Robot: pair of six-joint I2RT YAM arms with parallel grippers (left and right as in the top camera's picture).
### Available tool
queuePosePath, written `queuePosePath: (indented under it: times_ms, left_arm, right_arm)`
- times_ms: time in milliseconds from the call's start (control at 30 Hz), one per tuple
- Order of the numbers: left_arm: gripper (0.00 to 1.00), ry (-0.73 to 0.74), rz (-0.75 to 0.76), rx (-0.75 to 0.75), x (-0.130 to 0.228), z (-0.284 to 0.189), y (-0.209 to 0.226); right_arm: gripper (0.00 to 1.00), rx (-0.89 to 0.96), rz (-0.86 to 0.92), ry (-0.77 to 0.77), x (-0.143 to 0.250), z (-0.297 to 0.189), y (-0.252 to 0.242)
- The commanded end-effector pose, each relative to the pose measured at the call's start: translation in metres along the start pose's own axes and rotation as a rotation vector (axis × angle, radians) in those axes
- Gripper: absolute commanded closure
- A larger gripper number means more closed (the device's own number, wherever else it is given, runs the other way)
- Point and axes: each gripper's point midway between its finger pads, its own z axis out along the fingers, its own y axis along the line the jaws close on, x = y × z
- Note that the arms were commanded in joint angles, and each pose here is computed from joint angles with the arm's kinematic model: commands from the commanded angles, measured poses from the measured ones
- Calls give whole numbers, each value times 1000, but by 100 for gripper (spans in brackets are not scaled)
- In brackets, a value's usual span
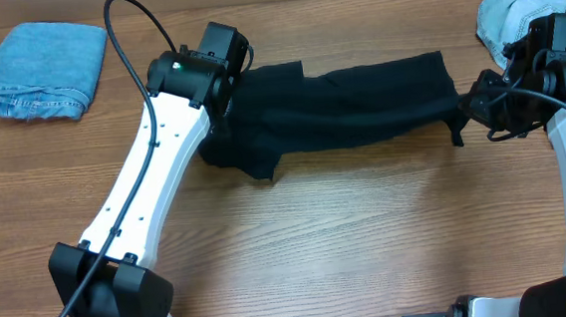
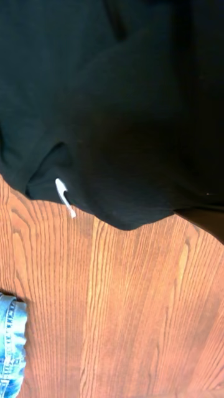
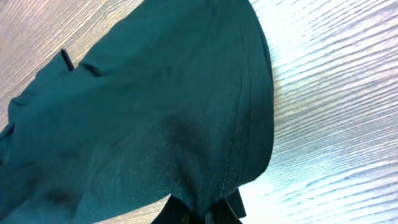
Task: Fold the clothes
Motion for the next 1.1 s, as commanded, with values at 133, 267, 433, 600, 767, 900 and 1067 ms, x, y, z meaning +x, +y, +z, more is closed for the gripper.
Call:
queuePosePath:
  times_ms: [133, 267, 433, 600, 767, 900, 1067]
  left_arm:
    - [92, -129, -51, 51, -51, 21, -20]
    - [91, -77, -62, 97, -58, 61, -37]
    - [67, -24, -60, 76, -53, 85, -37]
    - [59, 22, -29, 61, -38, 77, -32]
    - [53, -15, -43, 93, -47, 72, -34]
    - [59, 91, -12, 274, -24, 64, -68]
    - [59, 104, 94, 299, -3, 51, -105]
  right_arm:
    - [96, -26, -2, -136, -46, 10, 8]
    - [49, -20, 13, -63, -49, 49, 3]
    - [32, -16, 34, 35, -38, 77, -2]
    - [28, -16, 35, 37, -38, 77, -2]
    - [33, -9, 28, 103, -20, 77, 0]
    - [32, 1, 13, 136, -10, 78, 4]
    - [31, -2, 13, 128, -12, 78, 4]
